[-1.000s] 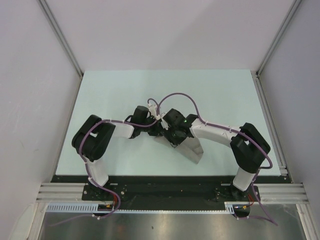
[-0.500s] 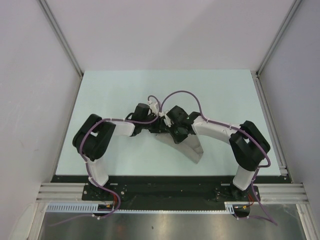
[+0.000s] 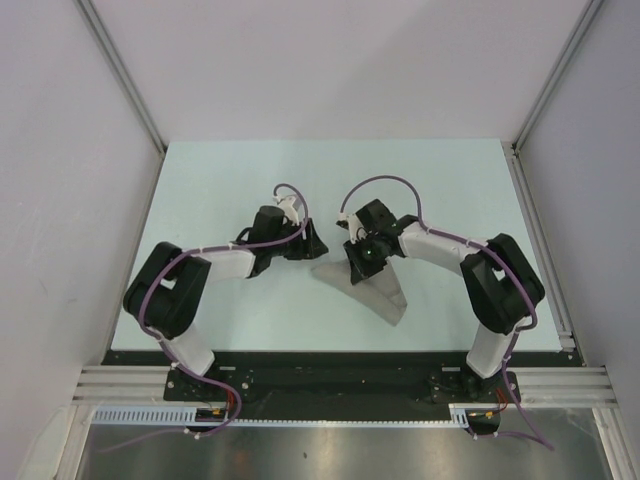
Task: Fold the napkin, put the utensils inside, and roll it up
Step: Roll the napkin with the utensil
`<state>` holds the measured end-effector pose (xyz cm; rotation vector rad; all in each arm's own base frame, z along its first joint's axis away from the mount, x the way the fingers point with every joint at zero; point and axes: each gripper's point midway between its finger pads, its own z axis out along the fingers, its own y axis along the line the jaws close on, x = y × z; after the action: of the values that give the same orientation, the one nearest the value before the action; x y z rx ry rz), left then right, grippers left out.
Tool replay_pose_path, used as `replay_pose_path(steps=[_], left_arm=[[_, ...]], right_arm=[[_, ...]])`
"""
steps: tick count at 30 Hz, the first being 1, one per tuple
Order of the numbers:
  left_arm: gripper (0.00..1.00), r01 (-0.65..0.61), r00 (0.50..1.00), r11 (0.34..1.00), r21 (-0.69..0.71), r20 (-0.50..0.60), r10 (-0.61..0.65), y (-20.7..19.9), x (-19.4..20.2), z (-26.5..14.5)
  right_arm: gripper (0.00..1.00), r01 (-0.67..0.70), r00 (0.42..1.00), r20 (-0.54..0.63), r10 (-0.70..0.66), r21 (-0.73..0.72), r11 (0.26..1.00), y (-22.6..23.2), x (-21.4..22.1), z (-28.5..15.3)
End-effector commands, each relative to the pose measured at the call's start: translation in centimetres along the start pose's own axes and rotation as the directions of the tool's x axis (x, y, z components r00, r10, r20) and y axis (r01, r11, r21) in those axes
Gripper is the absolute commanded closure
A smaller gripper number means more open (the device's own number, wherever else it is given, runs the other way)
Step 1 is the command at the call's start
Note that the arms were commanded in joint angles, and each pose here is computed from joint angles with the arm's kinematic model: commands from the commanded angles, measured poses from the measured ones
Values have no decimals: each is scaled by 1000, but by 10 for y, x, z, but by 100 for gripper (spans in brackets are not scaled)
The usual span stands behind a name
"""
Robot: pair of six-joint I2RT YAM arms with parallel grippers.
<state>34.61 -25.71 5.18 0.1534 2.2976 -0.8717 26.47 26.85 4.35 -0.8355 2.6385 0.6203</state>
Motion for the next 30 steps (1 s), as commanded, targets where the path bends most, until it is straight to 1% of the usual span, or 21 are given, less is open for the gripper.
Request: replay_pose_path(steps=[1,2,4,8,12,17,22,28,30], left_arm=[[33,-26,994,998,50,108,20,-12,-16,-17],[32,-31,993,997,71,115,23,-17,-16,-19],[32,-28,996,993,113,93,17,-22,-6,-20],[32,-17,996,984,176,84,2,-28,3,-18],[32,-2,997,971,238,81,-18,-37,4,-14],[35,1,998,952,307,59,-20,-50,9,-12],[38,0,1000,952,306,16,-5,-48,23,-8],[39,3,1000,947,321,-22,5,-51,34,-5],[42,0,999,944,330,-30,11,-54,36,-4]], right_arm=[[81,-17,1000,-25,17,-8,1000,-19,8,22],[81,-23,1000,-21,23,-9,1000,-23,7,22],[82,-33,999,-33,33,-10,999,-27,10,26],[81,-58,997,-48,57,-12,998,-36,14,30],[80,-75,995,-61,74,-13,997,-42,16,34],[80,-101,993,-70,100,-8,995,-50,18,38],[79,-124,990,-62,123,-12,992,-58,16,38],[79,-141,987,-73,140,-16,990,-65,18,42],[80,-146,986,-78,144,-14,989,-67,19,44]])
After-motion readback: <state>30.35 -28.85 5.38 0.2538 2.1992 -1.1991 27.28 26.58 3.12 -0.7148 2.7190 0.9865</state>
